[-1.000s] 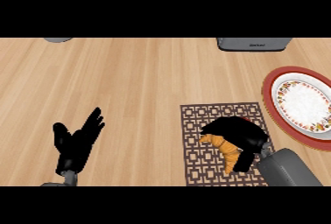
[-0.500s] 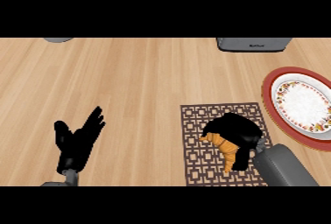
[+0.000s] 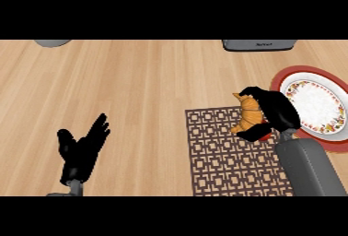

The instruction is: Pick the croissant from the placemat and place it in the plate

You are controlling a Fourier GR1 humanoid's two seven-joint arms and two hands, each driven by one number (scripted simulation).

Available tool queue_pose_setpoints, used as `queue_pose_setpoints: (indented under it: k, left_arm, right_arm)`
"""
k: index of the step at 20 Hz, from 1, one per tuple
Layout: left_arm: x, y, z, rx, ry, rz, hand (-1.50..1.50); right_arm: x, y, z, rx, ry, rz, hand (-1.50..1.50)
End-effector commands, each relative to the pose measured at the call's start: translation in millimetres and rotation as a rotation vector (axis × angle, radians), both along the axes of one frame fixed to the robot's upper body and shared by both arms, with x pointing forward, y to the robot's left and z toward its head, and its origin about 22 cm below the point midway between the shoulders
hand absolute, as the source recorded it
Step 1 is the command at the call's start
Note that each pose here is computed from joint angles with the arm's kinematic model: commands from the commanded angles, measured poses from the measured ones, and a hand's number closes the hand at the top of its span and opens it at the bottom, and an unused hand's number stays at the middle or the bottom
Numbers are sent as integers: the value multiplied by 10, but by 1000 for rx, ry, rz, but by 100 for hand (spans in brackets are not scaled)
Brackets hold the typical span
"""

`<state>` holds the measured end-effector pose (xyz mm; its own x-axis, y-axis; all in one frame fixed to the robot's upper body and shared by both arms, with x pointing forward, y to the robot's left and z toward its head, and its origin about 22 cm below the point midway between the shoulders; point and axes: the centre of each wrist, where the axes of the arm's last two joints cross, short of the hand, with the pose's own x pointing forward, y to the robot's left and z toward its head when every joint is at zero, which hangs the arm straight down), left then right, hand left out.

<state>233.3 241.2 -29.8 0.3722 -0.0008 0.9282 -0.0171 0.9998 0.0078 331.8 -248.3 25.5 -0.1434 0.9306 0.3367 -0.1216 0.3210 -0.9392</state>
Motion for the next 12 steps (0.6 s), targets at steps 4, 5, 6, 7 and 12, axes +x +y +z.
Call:
queue_pose_setpoints:
  k: [4,5,6,7,12]
  left_arm:
    - [-8,15,7,4,-13,5,0]
    - [-8,-10,1,2,-4,-7,0]
    - [9,25,26,17,-15,-11,0]
    - [19,-39,31,3,-27,-25,0]
    - [47,-86,60,10,-45,-60,0]
  right_arm:
    - [251,-401,453,93,-238,-733,150]
    - [287,-395,512,107,-273,-809,150]
    - [328,-407,610,126,-320,-888,150]
    - [341,-426,632,153,-357,-975,150]
    - [462,-540,929,246,-567,-1342,150]
